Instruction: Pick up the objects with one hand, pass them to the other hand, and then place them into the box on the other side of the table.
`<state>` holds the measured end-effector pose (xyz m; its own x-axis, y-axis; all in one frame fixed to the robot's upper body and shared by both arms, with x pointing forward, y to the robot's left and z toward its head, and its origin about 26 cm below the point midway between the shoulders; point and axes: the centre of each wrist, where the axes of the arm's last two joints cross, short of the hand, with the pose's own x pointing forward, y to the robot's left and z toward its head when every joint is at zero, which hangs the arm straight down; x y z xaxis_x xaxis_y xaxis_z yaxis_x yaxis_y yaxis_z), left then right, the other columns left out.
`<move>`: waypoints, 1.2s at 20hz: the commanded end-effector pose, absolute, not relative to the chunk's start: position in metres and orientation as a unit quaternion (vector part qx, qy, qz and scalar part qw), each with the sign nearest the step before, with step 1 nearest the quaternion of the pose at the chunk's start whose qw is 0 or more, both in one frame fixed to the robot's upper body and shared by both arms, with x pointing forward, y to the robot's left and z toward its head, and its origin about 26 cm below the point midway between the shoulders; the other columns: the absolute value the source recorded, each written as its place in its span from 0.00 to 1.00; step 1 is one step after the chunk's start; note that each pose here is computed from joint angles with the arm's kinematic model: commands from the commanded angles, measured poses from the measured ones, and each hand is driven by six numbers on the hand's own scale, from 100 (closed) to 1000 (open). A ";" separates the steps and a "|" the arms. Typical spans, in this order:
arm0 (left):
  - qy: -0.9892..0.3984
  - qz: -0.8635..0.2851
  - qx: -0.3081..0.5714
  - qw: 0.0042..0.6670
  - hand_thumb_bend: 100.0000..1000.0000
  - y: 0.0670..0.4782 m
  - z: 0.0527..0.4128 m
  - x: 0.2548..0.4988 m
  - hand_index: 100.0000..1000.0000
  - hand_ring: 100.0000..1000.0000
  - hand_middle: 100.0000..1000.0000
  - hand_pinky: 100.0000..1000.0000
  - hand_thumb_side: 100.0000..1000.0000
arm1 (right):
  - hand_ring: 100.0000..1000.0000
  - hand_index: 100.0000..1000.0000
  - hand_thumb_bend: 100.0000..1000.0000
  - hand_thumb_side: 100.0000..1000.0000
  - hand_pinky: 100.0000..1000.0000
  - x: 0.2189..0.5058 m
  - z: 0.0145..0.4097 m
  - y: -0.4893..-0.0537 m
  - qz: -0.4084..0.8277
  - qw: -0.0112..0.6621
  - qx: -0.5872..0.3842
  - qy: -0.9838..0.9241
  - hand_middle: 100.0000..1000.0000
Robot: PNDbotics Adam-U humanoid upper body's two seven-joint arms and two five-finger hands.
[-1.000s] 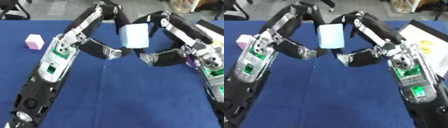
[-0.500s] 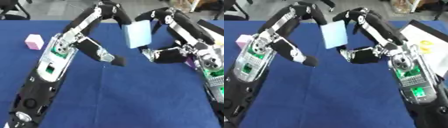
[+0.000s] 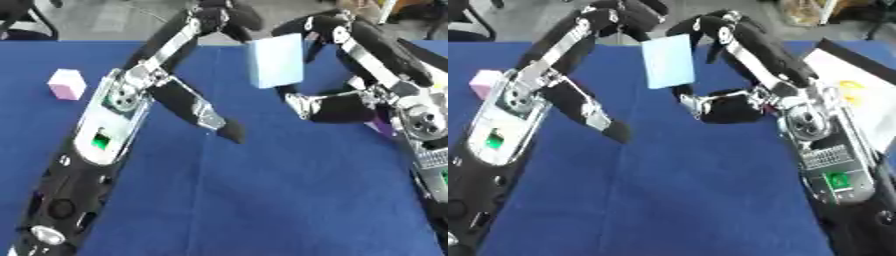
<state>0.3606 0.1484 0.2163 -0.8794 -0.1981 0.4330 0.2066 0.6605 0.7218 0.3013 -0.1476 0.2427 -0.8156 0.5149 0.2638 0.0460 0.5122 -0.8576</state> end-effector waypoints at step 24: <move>-0.870 -0.133 0.256 0.400 0.90 0.270 0.160 0.369 0.71 0.59 0.69 0.67 0.48 | 0.74 0.34 0.00 0.00 0.45 0.317 0.254 -0.252 0.268 0.288 -0.363 -0.845 0.46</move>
<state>0.3700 0.2574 0.1473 -0.5488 -0.5191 0.6553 -0.2863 0.8532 0.4361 0.3164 -0.2394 0.2455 -0.6042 0.7285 0.3228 0.4030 0.6288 -0.6650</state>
